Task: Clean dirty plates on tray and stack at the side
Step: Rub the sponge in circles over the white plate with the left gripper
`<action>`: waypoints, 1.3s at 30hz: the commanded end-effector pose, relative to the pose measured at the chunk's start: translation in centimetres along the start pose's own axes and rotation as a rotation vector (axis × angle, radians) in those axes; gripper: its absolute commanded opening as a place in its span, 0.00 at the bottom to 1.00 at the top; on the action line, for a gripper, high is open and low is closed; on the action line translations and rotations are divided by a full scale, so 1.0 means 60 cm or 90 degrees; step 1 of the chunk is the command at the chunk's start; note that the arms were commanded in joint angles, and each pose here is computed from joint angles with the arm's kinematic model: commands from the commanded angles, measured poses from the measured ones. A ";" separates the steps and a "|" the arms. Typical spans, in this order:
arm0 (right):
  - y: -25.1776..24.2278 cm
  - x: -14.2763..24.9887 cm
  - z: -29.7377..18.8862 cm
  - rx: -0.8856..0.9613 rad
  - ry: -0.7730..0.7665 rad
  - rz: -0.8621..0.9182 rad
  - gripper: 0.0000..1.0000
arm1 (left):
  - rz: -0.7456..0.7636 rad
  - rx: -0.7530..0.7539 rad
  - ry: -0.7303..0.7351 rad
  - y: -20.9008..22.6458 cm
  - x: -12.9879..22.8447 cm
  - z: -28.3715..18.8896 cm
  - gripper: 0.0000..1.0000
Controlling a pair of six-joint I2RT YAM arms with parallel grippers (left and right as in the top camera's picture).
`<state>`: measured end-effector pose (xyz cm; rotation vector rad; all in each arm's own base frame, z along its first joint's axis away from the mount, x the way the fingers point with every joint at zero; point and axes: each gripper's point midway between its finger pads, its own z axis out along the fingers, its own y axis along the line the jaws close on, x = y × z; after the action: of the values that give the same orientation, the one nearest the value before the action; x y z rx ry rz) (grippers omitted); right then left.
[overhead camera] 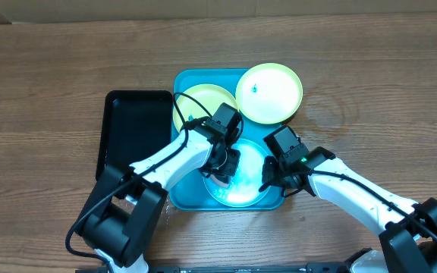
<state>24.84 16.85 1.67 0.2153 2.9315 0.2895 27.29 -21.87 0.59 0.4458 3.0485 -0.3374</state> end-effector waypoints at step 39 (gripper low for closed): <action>0.003 0.001 0.003 -0.003 0.001 -0.003 0.04 | -0.052 -0.045 0.073 0.013 0.026 0.022 0.04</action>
<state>24.89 16.87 1.68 0.2151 2.9294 0.2912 27.31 -20.67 0.77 0.3929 3.1011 -0.1904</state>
